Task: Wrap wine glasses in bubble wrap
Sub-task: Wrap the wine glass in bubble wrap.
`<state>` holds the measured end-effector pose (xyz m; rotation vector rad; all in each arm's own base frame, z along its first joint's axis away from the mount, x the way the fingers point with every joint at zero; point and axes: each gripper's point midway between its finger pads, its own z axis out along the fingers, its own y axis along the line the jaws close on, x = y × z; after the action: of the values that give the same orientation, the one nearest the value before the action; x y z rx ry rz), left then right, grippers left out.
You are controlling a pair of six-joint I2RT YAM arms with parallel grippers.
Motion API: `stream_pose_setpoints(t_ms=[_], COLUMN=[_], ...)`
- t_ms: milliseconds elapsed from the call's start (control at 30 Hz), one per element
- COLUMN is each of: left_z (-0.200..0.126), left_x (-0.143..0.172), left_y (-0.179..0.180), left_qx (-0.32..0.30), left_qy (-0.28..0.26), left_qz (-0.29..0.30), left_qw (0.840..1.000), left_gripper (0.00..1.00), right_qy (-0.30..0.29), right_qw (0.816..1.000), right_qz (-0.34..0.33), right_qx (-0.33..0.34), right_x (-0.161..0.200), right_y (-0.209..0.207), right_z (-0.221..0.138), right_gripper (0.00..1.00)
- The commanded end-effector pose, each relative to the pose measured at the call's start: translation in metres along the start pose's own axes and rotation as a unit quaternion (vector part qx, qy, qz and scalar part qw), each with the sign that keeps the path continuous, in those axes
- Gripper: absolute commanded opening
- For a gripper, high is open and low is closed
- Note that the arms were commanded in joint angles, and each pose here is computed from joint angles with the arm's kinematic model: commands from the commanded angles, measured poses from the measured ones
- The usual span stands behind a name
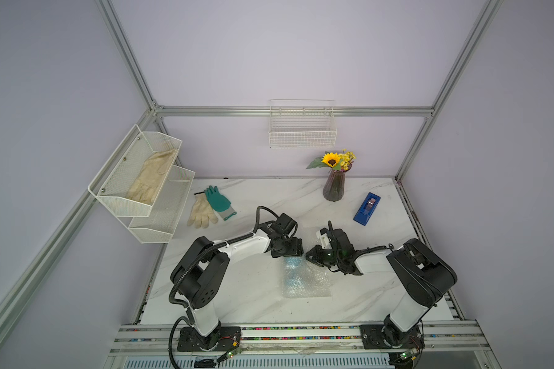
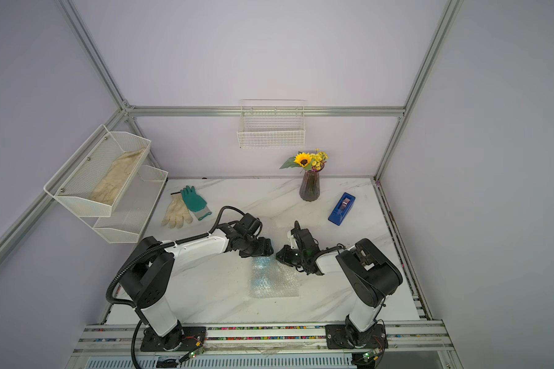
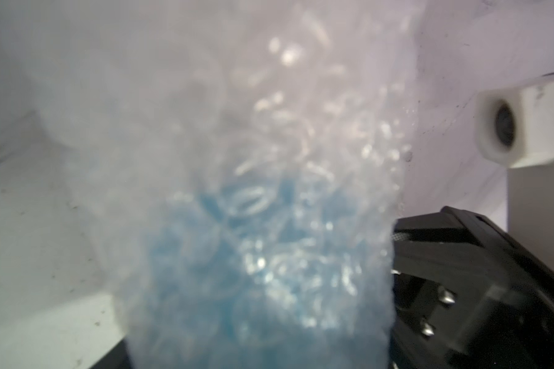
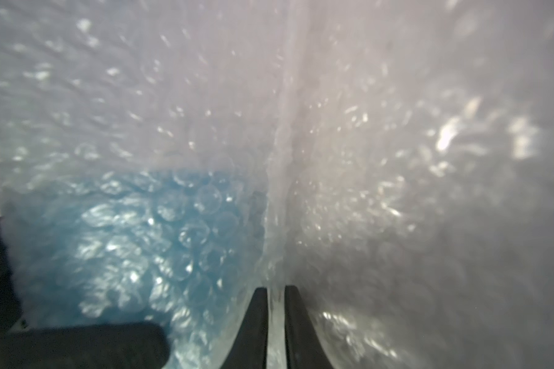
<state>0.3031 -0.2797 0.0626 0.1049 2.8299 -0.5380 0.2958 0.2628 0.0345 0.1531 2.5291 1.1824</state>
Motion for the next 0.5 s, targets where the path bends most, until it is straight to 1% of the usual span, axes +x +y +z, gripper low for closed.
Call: stream_pose_setpoints(t_ms=[0, 133, 267, 467], left_z=[-0.019, -0.027, -0.038, -0.053], left_x=[-0.017, -0.016, -0.016, -0.018], left_y=[0.006, 0.021, 0.038, 0.063], left_qx=[-0.052, -0.107, -0.17, -0.282], left_qy=[-0.006, 0.012, 0.03, 0.054], left_qz=[0.029, 0.045, 0.06, 0.091], left_qw=[0.998, 0.993, 0.983, 0.954], left_gripper=[0.78, 0.77, 0.76, 0.75], right_qy=[-0.015, -0.034, -0.045, -0.051], right_qw=[1.0, 0.999, 0.999, 0.998], right_qz=[-0.009, -0.012, -0.016, -0.015], right_qx=[-0.009, -0.016, -0.027, -0.04], right_x=[-0.006, -0.014, -0.019, -0.023], right_y=[0.007, 0.015, 0.026, 0.035], right_z=[-0.014, -0.031, -0.042, -0.05], right_gripper=[0.21, 0.22, 0.21, 0.2])
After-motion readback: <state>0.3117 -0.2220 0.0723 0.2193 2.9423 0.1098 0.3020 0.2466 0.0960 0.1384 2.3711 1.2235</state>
